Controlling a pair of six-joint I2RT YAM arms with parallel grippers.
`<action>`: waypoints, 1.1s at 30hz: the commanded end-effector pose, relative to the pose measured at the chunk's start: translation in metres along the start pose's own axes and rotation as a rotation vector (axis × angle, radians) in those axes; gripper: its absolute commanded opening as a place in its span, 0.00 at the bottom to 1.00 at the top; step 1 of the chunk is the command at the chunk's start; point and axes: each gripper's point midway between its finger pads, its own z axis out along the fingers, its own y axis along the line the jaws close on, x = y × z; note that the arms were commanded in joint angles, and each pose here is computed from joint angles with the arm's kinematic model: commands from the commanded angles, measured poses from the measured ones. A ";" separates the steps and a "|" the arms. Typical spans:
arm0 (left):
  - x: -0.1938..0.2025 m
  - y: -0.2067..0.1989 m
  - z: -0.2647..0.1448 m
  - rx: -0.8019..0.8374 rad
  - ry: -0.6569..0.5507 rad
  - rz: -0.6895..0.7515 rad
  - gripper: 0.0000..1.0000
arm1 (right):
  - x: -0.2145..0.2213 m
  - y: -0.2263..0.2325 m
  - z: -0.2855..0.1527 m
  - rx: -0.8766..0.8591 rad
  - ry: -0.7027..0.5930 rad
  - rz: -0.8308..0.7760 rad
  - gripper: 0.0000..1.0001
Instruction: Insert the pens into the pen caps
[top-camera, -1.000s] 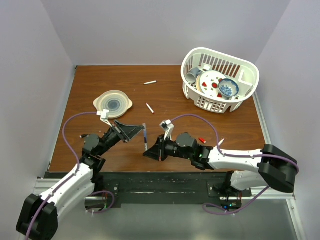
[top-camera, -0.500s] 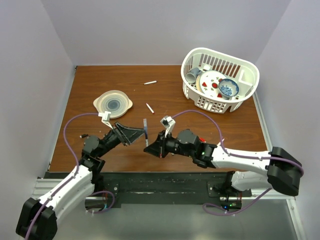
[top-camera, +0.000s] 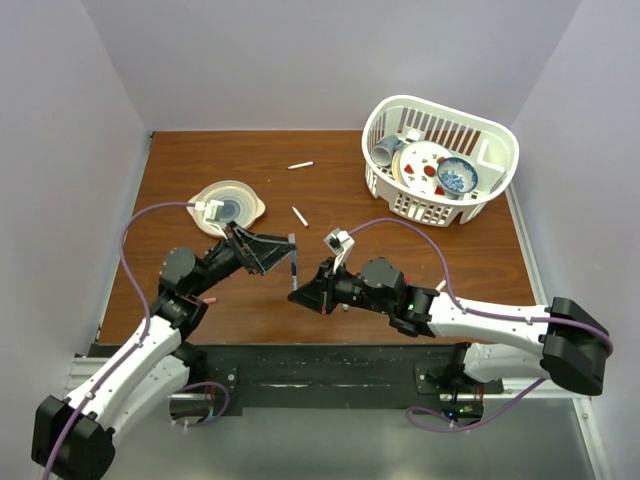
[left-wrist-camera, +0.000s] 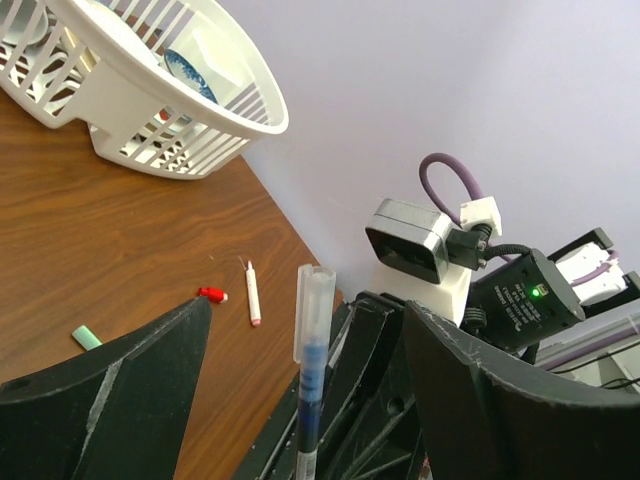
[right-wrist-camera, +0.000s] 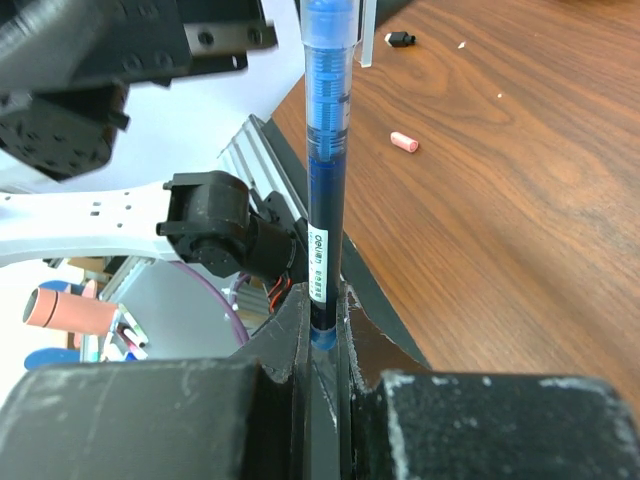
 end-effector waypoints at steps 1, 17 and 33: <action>-0.010 -0.011 0.009 0.022 0.018 0.084 0.83 | -0.022 0.020 -0.002 -0.063 -0.058 -0.031 0.00; -0.013 -0.010 0.018 0.010 0.061 0.120 0.29 | -0.018 0.018 -0.004 -0.055 -0.045 -0.034 0.00; 0.067 0.037 -0.015 0.003 0.209 -0.081 0.00 | -0.097 0.027 0.003 0.048 -0.218 -0.137 0.00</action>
